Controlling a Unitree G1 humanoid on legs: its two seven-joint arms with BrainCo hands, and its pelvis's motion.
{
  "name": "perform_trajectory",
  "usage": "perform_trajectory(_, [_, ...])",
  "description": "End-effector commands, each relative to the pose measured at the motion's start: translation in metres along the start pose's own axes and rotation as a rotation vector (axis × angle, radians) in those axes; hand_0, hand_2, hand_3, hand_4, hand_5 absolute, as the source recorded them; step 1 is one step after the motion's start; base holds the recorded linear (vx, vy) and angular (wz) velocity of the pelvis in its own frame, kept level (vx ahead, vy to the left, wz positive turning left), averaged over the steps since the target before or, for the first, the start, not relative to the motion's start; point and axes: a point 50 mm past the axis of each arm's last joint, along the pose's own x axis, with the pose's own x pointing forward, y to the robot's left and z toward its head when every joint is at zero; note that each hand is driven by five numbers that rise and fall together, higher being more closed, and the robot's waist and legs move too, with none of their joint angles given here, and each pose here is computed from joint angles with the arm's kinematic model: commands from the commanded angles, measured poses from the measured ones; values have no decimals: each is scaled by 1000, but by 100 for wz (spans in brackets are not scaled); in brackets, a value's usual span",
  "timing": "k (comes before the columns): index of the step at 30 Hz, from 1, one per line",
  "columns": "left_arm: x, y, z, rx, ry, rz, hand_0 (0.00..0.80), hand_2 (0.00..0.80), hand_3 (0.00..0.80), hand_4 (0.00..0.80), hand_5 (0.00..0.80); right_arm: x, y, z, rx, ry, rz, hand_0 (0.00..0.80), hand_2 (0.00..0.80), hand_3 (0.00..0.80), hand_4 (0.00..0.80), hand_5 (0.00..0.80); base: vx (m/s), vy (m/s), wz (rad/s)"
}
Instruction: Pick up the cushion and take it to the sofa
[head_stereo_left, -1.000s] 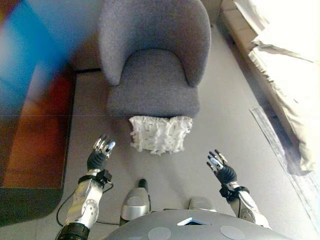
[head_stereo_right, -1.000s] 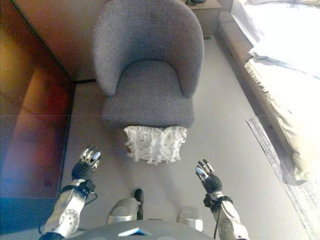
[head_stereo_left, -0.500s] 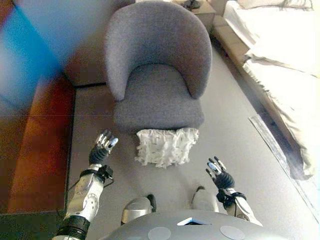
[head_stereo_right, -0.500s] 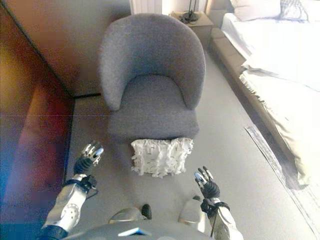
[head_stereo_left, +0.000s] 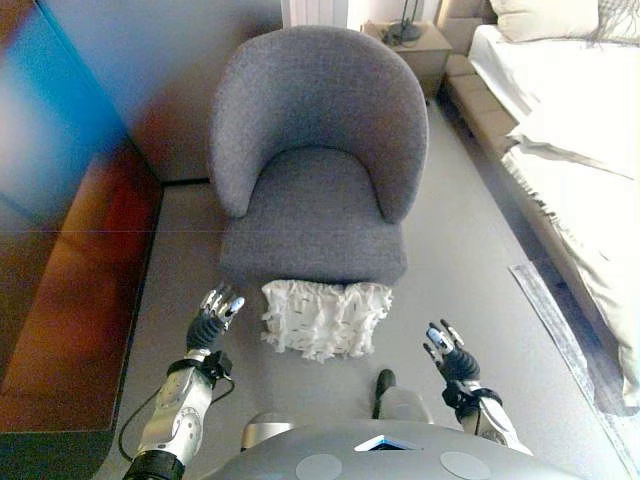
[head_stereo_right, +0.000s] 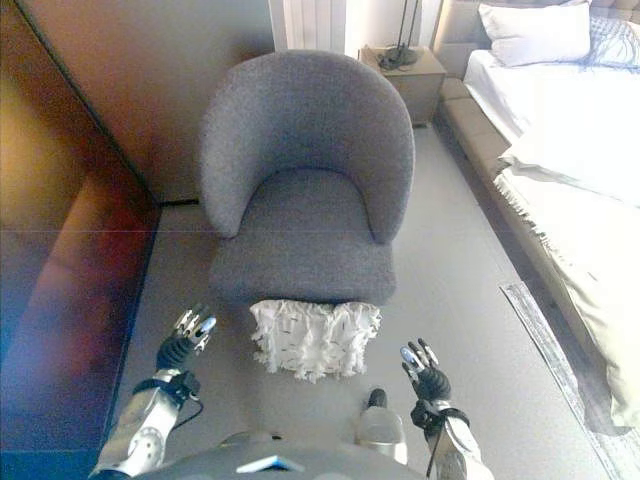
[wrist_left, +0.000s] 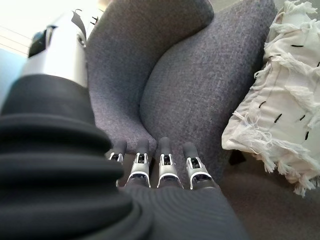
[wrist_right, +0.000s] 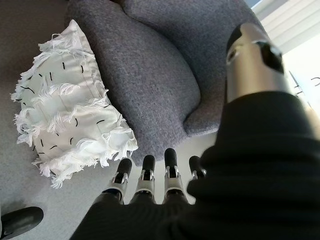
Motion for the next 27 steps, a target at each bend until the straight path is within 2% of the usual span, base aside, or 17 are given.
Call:
perform_trajectory(1, [1,8,26,1,-110,-4,0,0,0,0,0,7,19,16,-56,-50,100,0,0,0,0,0,336,-221,5])
perform_trajectory(4, [1,5,26,-3,-117,-17,0,0,0,0,0,6,24,22,-102,-56,161,0,0,0,0,0,326,-249,1])
perform_trajectory(15, [4,-12,27,-40,-135,-55,0,0,0,0,0,4,12,38,-123,-96,162,0,0,0,0,0,187,-203,5])
perform_trajectory(27, [1,-13,27,-36,-145,-90,0,0,0,0,0,-8,6,37,-84,-121,138,0,0,0,0,0,86,38,4])
